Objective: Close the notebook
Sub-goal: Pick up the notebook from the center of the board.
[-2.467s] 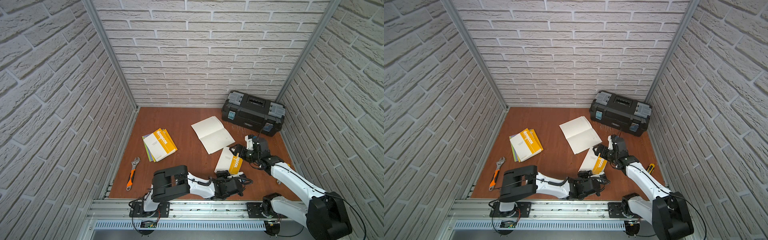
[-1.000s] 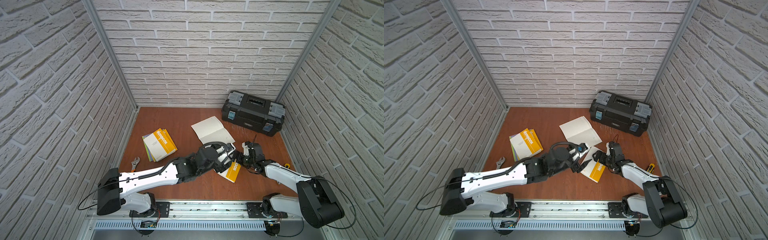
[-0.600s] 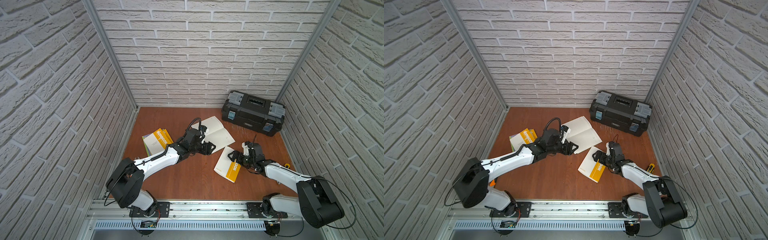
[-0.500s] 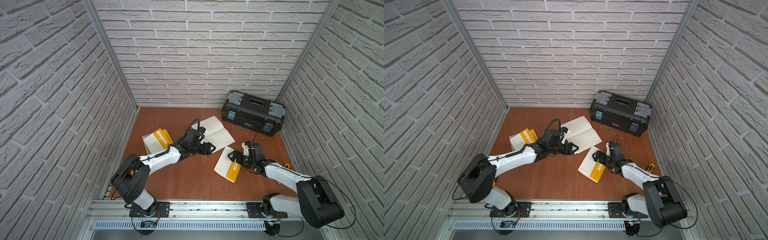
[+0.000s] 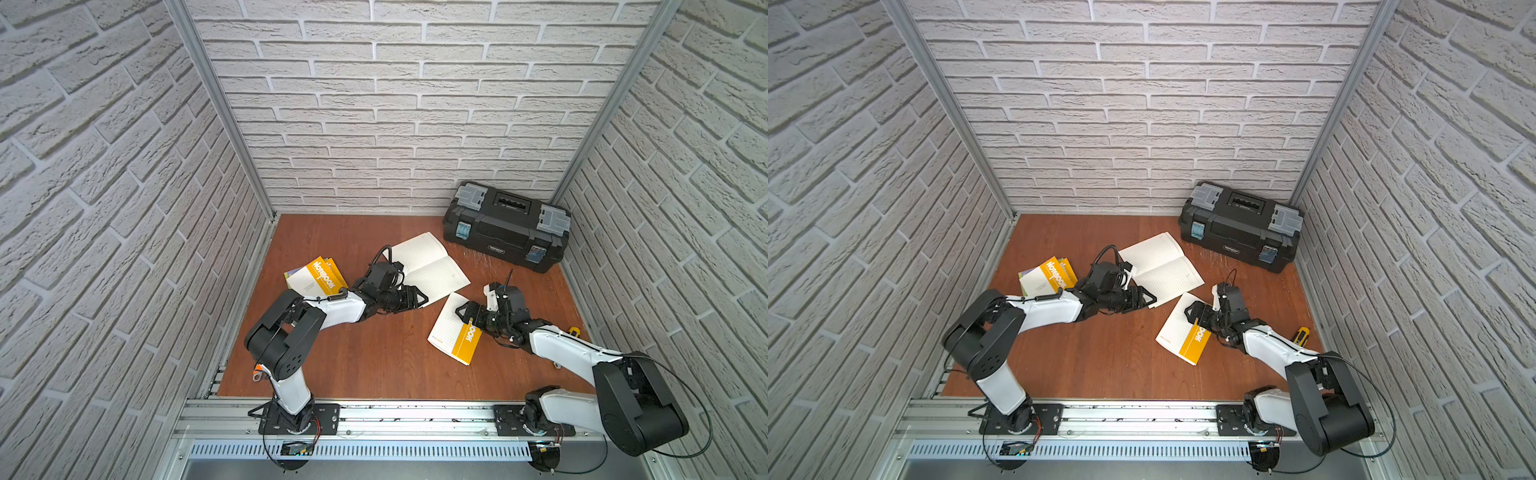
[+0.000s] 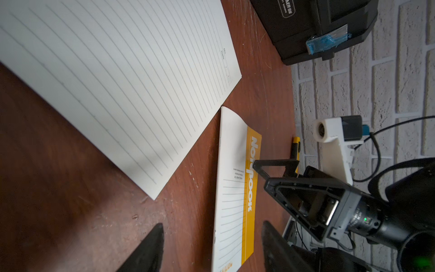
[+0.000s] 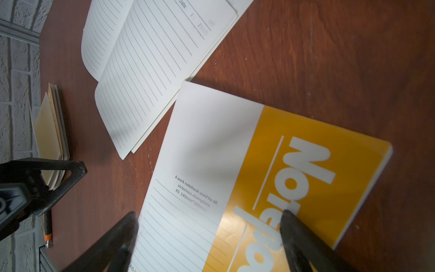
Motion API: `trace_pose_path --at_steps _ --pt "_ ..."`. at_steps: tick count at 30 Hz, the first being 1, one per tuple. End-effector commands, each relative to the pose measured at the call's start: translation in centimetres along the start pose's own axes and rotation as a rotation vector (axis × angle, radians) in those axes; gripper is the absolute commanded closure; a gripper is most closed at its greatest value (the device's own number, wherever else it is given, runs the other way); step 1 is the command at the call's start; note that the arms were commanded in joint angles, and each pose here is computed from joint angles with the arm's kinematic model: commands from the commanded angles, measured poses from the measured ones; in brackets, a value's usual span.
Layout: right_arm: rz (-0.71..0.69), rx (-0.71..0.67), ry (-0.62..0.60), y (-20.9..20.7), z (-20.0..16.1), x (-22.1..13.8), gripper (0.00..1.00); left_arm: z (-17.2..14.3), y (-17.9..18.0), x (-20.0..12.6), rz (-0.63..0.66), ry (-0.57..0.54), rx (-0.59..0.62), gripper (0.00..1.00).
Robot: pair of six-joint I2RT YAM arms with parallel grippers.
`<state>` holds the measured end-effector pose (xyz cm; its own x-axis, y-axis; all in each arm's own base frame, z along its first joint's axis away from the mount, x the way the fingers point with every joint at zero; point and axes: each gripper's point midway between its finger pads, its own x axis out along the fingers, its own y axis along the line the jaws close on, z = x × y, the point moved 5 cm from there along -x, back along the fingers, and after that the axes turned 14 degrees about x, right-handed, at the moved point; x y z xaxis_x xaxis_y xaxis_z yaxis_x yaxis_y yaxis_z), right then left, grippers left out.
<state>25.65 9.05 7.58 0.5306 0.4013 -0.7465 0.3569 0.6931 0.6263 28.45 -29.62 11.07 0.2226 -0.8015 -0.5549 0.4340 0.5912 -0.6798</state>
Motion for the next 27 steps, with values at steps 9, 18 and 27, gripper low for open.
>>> trace_pose_path --at_steps 9,18,27 --pt "-0.034 0.008 0.043 -1.3 -0.9 1.0 0.06 -1.5 -0.5 2.8 -0.057 0.056 -0.059 0.39" --pt "-0.030 0.014 0.045 -1.3 -1.0 1.0 0.06 -2.2 -0.4 4.2 -0.074 0.083 -0.073 0.39" --pt "-0.031 0.009 0.037 -1.3 -1.1 0.6 0.06 -2.4 -0.9 5.1 -0.086 0.093 -0.074 0.39"
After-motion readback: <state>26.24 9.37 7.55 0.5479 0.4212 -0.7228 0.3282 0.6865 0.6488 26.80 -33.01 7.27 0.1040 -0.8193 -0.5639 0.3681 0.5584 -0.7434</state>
